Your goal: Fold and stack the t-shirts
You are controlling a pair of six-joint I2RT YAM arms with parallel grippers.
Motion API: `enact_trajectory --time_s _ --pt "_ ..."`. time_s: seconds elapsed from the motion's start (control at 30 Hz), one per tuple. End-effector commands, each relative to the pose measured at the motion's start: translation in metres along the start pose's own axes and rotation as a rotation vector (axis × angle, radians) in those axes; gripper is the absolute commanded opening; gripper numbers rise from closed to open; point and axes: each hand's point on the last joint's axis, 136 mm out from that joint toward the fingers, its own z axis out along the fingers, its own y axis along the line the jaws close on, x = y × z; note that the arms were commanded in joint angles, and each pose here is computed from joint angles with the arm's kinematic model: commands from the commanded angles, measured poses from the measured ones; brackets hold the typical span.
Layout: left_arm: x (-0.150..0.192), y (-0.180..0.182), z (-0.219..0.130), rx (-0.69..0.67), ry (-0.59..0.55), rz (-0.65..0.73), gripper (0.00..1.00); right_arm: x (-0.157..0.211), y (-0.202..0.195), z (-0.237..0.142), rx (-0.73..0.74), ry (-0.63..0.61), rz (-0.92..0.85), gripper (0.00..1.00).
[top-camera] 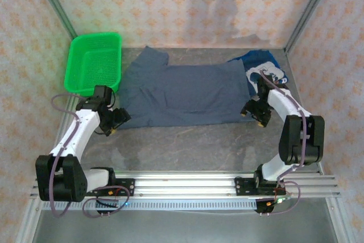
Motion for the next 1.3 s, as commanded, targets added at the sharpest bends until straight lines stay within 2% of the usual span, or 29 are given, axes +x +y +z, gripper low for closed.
enact_trajectory --time_s 0.0,0.27,0.43,0.53,0.6,0.7,0.77,0.87,0.97,1.2,1.23,1.27 --pt "-0.013 0.002 0.02 0.004 -0.025 -0.056 0.69 -0.005 -0.002 0.013 -0.035 0.011 0.069 0.72" --pt "-0.037 0.002 0.049 0.018 -0.091 -0.125 0.66 -0.012 -0.002 0.022 -0.05 0.007 0.08 0.7" --pt "-0.042 0.007 0.069 -0.011 -0.096 -0.139 0.6 -0.021 0.006 0.038 -0.074 0.023 0.11 0.62" --pt "-0.045 0.011 0.076 -0.038 -0.103 -0.133 0.49 -0.027 0.008 0.048 -0.073 0.025 0.133 0.44" --pt "-0.046 0.017 0.078 -0.074 -0.104 -0.121 0.36 -0.029 0.008 0.05 -0.066 0.024 0.147 0.31" --pt "-0.043 0.032 0.072 -0.148 -0.102 -0.109 0.16 -0.029 0.001 0.043 -0.031 0.005 0.151 0.16" --pt "-0.037 0.042 0.061 -0.184 -0.108 -0.106 0.12 -0.029 -0.009 0.031 0.016 -0.029 0.146 0.09" --pt "-0.024 0.059 0.041 -0.224 -0.123 -0.115 0.1 -0.022 -0.023 0.019 0.071 -0.057 0.158 0.03" --pt "-0.004 0.074 0.034 -0.243 -0.114 -0.148 0.08 -0.011 -0.031 0.016 0.083 -0.064 0.191 0.01" --pt "0.042 0.101 0.049 -0.27 -0.037 -0.276 0.09 0.014 -0.049 0.027 0.135 -0.023 0.261 0.01" --pt "0.044 0.106 0.049 -0.286 -0.035 -0.283 0.11 0.017 -0.052 0.029 0.145 -0.014 0.269 0.03" --pt "0.045 0.107 0.05 -0.294 -0.034 -0.286 0.19 0.02 -0.053 0.03 0.145 -0.009 0.271 0.05"
